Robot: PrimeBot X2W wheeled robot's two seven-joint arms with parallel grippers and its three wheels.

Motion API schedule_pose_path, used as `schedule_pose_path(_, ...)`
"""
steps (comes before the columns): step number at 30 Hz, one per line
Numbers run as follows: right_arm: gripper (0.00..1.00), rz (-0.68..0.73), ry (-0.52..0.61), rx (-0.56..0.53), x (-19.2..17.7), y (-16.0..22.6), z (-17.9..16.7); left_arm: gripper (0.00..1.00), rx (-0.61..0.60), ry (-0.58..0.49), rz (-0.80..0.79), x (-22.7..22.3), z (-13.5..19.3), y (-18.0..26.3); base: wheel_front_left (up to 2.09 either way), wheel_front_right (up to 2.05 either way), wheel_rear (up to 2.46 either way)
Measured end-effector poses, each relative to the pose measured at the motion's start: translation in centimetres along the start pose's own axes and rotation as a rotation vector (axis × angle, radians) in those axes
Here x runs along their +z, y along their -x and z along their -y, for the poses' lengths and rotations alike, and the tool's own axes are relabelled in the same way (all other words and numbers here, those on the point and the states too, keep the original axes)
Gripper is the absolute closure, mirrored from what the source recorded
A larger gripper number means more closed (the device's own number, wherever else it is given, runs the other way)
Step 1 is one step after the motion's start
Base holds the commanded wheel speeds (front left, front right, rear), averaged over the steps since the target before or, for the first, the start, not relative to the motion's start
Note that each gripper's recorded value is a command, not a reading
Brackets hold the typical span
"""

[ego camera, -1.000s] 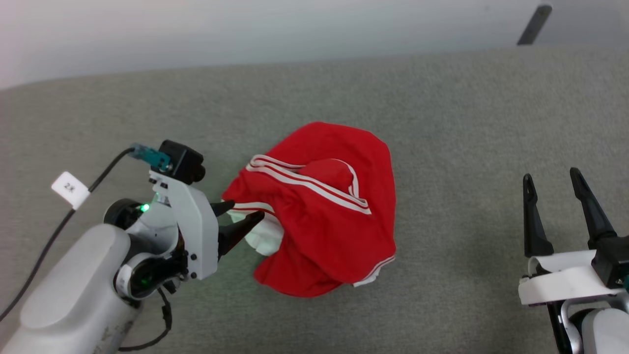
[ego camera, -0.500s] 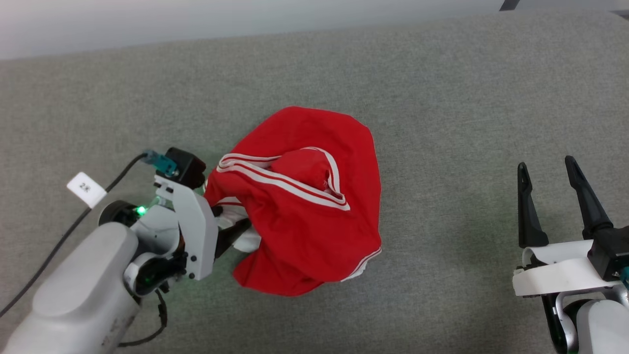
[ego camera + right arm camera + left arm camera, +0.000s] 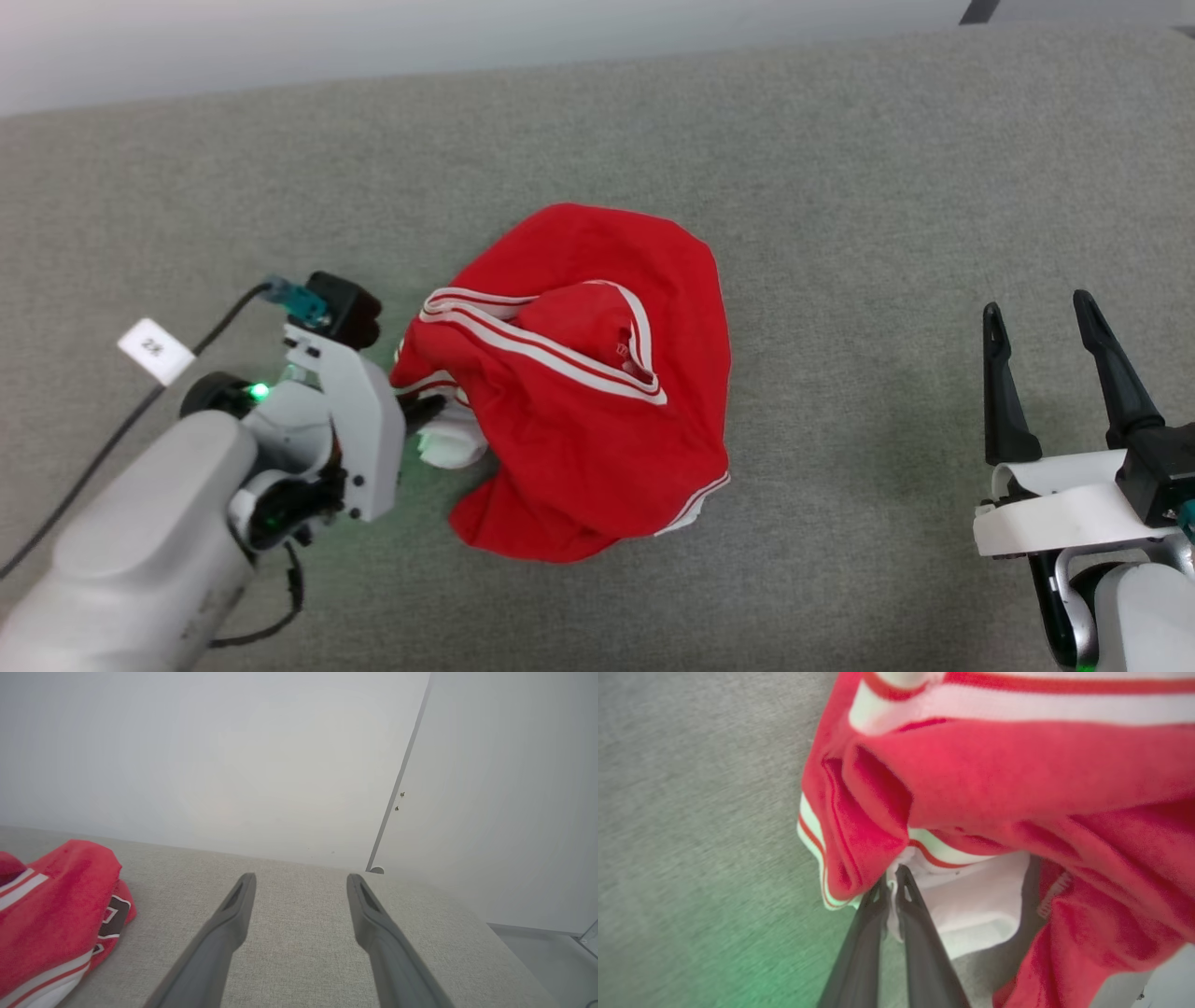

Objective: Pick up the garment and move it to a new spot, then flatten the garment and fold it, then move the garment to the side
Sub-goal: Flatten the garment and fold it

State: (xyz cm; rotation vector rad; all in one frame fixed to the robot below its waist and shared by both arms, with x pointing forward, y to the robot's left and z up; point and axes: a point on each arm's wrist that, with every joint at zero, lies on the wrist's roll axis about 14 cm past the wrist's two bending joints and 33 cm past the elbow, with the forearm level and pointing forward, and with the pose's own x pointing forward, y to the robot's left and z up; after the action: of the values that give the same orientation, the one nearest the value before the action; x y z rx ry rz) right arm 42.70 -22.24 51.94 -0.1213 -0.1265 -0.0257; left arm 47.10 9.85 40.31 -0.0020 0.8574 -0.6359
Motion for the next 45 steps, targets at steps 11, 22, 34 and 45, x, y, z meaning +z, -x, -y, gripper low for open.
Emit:
schedule_pose_path(11, 0.0, 0.02, -0.011, 0.015, 1.0, 0.8, -0.6, 1.0, 0.117, 0.0, 0.091, 2.2, -3.0, 5.2, 0.0, 0.0, 0.0)
schedule_pose_path(22, 0.0, 0.051, -0.024, 0.067, 2.2, 1.2, -2.3, 1.0, 0.279, 0.005, 0.11, -0.1, -6.1, 12.2, 0.0, 0.0, 0.0)
schedule_pose_path(34, 0.0, 0.045, -0.032, 0.084, 2.0, 1.2, -2.9, 1.0, 0.321, 0.056, 0.064, -4.4, -7.4, 13.0, 0.0, 0.0, 0.0)
schedule_pose_path(45, 0.0, 0.04, -0.034, 0.102, 2.0, 1.5, -3.3, 0.0, 0.304, 0.088, 0.146, -3.9, -6.8, 13.0, 0.0, 0.0, 0.0)
